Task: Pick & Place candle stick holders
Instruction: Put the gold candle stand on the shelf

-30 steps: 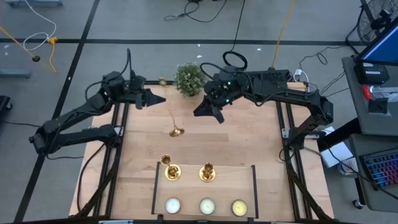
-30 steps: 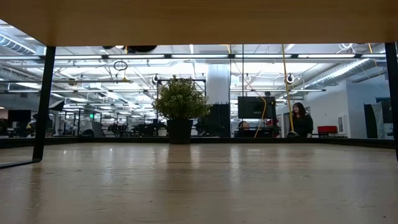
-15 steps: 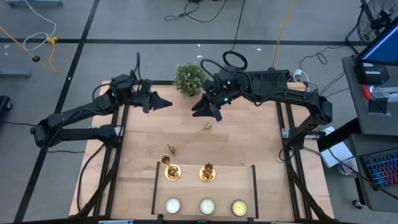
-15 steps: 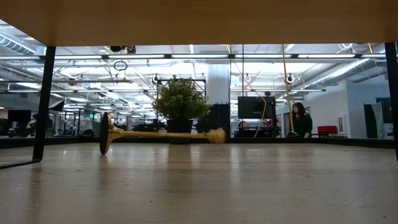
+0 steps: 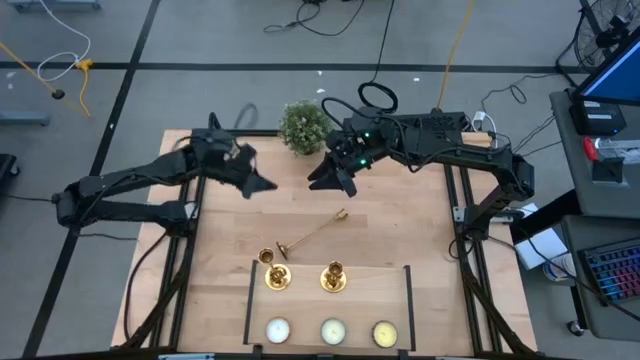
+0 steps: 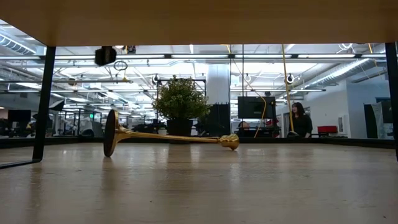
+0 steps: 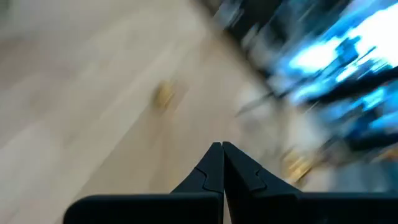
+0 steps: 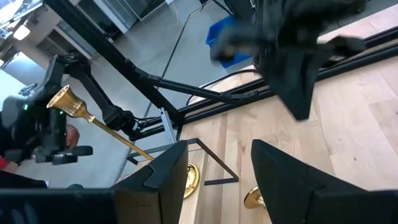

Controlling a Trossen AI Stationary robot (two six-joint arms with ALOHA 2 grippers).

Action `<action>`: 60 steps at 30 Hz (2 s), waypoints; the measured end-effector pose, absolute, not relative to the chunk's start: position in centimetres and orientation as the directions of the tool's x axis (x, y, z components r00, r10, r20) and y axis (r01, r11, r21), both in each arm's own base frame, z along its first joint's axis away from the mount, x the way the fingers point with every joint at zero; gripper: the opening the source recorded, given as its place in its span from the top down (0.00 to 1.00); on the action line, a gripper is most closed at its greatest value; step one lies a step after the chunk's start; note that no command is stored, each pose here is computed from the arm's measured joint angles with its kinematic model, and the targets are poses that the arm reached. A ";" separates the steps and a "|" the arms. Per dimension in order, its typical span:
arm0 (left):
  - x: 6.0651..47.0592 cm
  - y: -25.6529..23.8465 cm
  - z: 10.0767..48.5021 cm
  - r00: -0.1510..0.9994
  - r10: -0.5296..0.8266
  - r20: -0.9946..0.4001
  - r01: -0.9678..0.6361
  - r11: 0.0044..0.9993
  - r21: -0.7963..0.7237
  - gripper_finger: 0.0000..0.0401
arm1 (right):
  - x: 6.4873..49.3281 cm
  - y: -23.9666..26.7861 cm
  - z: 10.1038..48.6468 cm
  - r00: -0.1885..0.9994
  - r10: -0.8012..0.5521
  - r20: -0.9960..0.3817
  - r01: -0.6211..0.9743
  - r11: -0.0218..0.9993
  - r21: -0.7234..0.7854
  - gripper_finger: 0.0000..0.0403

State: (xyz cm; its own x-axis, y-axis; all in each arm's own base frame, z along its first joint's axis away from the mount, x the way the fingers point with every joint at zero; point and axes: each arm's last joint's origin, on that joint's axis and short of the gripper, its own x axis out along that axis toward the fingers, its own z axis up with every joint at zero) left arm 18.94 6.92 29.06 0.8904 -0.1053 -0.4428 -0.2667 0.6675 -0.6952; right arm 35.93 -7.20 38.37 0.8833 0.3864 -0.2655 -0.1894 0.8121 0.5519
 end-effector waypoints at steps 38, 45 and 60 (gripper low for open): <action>24.7 8.0 31.7 0.607 -0.148 -0.781 -0.329 0.848 -0.416 1.00 | 33.5 -1.2 24.3 0.424 0.618 -0.662 0.255 0.621 0.742 1.00; 24.2 7.9 32.3 0.622 -0.105 -0.776 -0.360 0.841 -0.403 1.00 | 32.5 -1.2 22.0 0.372 0.589 -0.717 0.287 0.662 0.693 1.00; 23.4 7.9 33.3 0.662 -0.079 -0.745 -0.369 0.832 -0.416 1.00 | 30.0 0.4 17.2 0.255 0.301 -0.919 0.341 0.861 0.377 1.00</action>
